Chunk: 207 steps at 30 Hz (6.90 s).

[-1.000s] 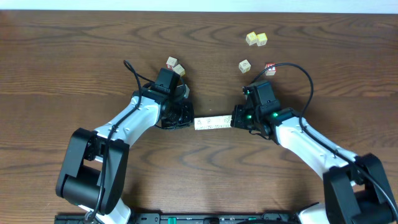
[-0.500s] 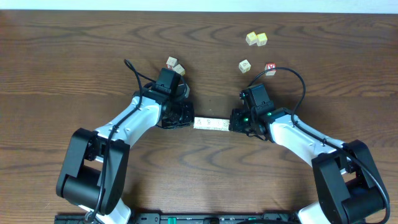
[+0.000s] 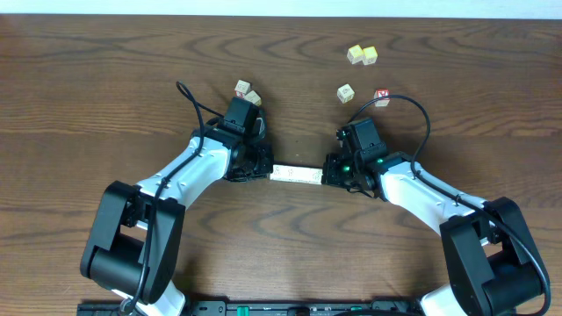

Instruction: Lift 4 blocks

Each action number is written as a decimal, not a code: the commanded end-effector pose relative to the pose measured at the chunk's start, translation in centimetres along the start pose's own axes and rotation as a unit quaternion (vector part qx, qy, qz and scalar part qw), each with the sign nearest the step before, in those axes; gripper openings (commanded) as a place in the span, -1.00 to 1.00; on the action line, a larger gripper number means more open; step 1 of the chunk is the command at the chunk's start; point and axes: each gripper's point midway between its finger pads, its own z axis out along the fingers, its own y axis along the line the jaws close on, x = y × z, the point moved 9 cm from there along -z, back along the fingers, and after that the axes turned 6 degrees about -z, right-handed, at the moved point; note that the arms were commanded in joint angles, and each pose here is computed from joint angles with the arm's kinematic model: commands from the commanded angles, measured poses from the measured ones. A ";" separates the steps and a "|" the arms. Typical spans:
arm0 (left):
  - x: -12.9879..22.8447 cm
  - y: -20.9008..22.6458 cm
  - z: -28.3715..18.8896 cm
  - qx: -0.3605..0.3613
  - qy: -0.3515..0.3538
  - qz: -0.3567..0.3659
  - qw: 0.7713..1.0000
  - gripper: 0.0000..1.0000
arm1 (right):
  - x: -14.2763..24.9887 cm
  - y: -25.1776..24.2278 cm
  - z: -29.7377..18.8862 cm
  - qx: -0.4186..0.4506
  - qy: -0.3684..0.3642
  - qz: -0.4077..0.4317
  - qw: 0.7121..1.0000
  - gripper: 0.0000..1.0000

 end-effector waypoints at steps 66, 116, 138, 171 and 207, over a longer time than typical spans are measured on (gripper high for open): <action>2.0 2.0 -11.1 -0.180 -0.157 -0.008 0.971 -0.82 | -4.2 0.7 -14.7 0.141 -0.023 -0.019 0.990 -0.90; 4.8 5.2 -20.9 -0.184 -0.296 -0.075 0.934 0.55 | 2.4 0.2 -20.4 0.113 -0.127 -0.056 0.984 0.98; 4.8 5.2 -20.9 -0.184 -0.296 -0.075 0.934 0.55 | 9.1 -7.7 -17.7 0.031 -0.532 -0.149 0.833 0.99; 4.8 5.2 -20.9 -0.184 -0.296 -0.075 0.934 0.55 | 9.9 -9.6 -16.0 0.117 -0.566 -0.121 0.807 0.98; 4.8 5.2 -20.9 -0.185 -0.294 -0.075 0.935 0.56 | 9.9 -9.6 -16.0 0.117 -0.566 -0.121 0.807 0.98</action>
